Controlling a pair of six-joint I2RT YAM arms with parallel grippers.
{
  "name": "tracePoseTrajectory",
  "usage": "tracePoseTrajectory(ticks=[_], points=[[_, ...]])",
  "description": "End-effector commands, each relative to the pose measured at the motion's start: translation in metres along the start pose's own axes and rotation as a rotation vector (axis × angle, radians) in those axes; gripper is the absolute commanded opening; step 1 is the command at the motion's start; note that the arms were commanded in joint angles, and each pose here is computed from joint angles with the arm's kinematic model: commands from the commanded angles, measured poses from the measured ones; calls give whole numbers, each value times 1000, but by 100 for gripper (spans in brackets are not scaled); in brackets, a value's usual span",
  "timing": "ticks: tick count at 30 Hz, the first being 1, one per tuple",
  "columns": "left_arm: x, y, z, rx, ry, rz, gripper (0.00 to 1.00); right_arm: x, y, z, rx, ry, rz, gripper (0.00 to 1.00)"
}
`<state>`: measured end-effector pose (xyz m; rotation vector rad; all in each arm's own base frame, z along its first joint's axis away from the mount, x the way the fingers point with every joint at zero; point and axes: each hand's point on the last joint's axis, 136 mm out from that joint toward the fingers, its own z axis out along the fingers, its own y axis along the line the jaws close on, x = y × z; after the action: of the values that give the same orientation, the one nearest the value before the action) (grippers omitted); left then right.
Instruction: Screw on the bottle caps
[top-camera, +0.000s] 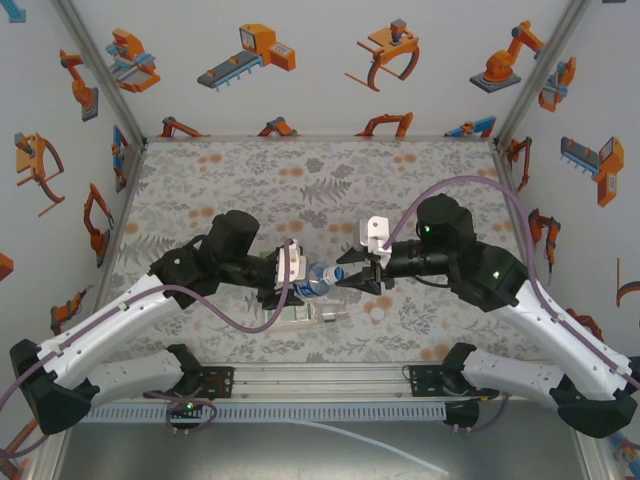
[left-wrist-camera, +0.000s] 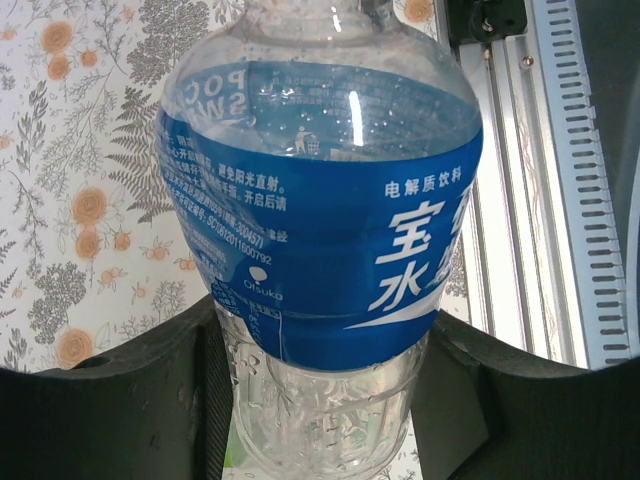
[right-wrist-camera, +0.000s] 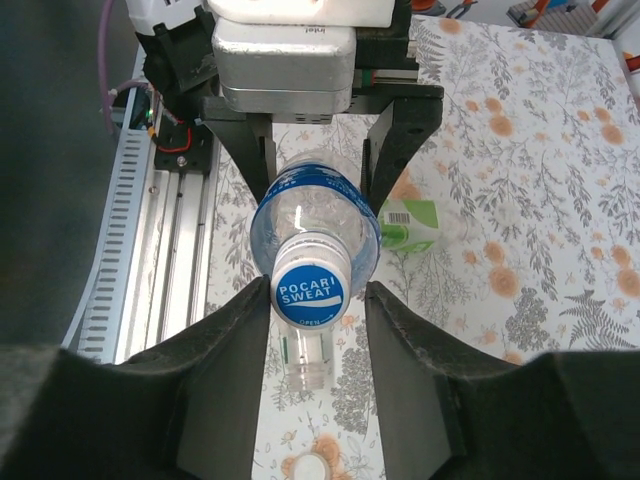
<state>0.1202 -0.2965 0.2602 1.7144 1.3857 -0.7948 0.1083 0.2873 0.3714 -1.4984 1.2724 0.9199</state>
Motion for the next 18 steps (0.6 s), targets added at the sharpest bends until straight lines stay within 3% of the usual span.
tracePoseTrajectory(ticks=[1,11,15,18], points=[[-11,-4,-4,21,-35,-2,0,-1,4,0,-22,-14,-21,40],[-12,-5,-4,20,-37,-4,0,3,3,4,-23,-12,-20,32],[-11,-4,-4,16,-32,-4,0,7,-5,6,19,6,34,18],[-10,0,-4,-5,-22,-7,0,11,-23,7,117,12,204,1]])
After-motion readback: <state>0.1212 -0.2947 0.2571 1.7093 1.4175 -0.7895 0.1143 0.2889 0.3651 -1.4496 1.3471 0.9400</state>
